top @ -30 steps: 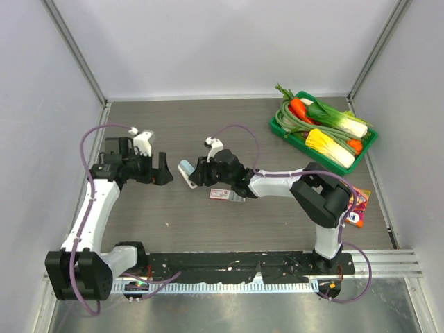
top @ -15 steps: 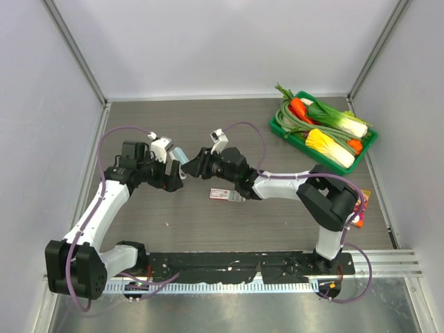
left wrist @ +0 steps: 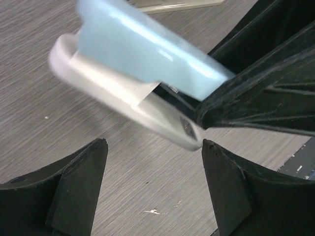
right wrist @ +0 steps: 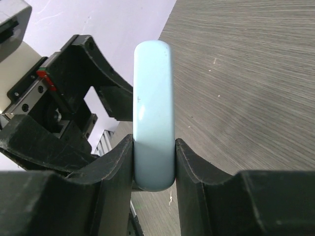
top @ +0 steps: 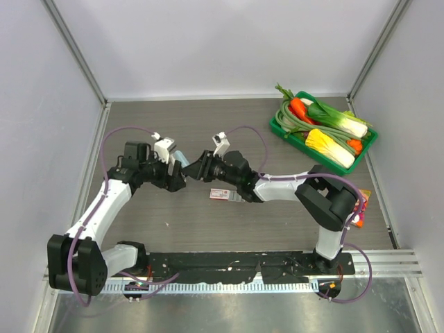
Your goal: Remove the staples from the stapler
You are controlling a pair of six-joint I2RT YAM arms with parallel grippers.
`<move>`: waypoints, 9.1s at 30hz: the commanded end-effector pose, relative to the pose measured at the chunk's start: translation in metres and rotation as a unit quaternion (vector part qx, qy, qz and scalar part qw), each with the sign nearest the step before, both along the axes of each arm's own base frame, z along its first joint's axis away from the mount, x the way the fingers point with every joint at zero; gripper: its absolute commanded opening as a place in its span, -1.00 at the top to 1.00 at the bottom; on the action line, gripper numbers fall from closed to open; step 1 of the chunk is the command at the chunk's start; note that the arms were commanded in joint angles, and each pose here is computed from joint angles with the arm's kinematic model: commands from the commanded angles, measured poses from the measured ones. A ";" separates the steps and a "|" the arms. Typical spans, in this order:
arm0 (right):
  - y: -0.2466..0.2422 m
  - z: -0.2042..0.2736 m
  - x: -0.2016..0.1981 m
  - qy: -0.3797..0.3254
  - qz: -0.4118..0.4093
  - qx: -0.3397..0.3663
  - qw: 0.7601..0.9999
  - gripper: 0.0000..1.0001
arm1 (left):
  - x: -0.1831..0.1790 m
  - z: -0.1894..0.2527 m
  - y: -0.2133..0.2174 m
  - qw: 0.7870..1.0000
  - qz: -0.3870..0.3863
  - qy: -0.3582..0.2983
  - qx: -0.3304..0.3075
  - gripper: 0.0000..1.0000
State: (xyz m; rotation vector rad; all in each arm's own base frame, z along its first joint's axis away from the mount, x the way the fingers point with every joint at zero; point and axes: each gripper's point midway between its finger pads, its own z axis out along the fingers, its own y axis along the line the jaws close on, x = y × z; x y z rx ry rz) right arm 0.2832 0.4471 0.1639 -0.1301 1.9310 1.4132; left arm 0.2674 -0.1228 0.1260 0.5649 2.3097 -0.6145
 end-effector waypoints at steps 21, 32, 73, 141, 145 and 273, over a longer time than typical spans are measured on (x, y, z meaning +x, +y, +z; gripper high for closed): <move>0.018 0.030 -0.021 -0.027 0.045 0.043 0.998 0.99 | 0.014 0.001 -0.003 0.998 -0.020 -0.064 0.012 0.59; 0.004 0.004 -0.039 -0.044 0.084 -0.029 0.995 0.98 | 0.035 -0.021 0.037 0.983 0.012 -0.119 0.139 0.97; -0.007 0.002 -0.046 -0.103 0.108 -0.066 0.987 0.99 | 0.013 -0.027 0.010 0.939 -0.054 -0.167 0.297 0.14; 0.009 -0.004 0.061 -0.204 0.077 -0.410 0.886 -0.51 | 0.038 0.044 0.092 0.981 0.188 -0.044 0.014 -0.99; -0.048 -0.005 0.084 -0.208 0.050 -0.452 0.866 -0.55 | 0.038 0.043 0.086 0.984 0.175 -0.040 0.006 -1.00; -0.099 -0.099 0.089 -0.071 -0.045 -0.477 0.875 0.05 | 0.029 0.016 -0.023 0.995 -0.006 -0.046 0.088 -0.76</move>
